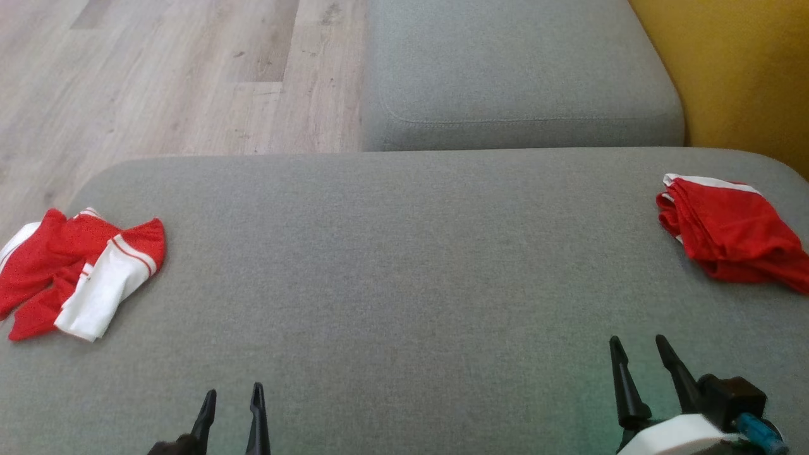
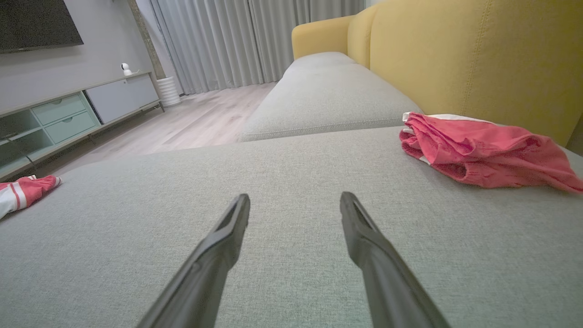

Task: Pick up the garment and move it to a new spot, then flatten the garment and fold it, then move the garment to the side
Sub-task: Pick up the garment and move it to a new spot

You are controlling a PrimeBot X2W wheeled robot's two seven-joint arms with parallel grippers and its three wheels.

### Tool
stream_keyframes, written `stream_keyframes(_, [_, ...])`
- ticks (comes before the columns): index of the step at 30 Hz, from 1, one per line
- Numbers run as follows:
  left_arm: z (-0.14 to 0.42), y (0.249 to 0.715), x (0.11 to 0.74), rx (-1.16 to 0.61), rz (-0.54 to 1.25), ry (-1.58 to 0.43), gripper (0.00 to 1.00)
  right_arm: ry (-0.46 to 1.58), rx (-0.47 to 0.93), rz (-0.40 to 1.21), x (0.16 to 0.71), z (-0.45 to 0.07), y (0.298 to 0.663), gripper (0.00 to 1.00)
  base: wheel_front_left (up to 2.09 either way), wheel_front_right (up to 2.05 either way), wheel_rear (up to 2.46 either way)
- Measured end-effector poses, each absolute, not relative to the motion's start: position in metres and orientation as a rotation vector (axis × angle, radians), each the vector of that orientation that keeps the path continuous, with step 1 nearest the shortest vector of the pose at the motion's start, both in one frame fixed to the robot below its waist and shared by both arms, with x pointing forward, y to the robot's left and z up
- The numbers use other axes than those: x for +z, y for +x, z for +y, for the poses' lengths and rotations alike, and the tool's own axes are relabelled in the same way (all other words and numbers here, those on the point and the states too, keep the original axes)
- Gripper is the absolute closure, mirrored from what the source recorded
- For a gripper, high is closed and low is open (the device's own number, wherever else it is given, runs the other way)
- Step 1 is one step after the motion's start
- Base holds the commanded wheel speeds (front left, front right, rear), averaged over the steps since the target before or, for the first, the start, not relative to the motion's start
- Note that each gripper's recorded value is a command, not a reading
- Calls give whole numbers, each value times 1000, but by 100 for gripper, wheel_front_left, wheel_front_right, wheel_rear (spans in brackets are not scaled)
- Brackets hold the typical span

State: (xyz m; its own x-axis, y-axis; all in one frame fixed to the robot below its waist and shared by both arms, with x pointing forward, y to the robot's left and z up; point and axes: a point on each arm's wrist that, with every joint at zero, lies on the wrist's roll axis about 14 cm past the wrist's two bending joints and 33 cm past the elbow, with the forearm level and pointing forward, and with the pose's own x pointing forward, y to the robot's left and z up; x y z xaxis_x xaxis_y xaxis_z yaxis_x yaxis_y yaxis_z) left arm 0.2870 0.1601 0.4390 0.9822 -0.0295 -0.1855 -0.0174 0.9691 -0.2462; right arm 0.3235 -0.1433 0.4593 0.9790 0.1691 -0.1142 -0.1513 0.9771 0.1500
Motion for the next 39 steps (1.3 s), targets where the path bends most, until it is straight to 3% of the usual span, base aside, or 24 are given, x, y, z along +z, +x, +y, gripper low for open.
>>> stream_keyframes(17, [175,272,440,50,169,-264,0,128,245,141,458,-118,328,0,0,0,0])
stream_keyframes(23, [208,254,447,158,131,-263,0,141,377,145,461,-75,337,0,0,0,0])
stream_keyframes(33, [267,216,456,420,74,-276,0,138,716,105,485,42,359,0,0,0,0])
stream_keyframes(39, [284,206,461,506,63,-270,0,138,794,153,471,68,356,0,0,0,0])
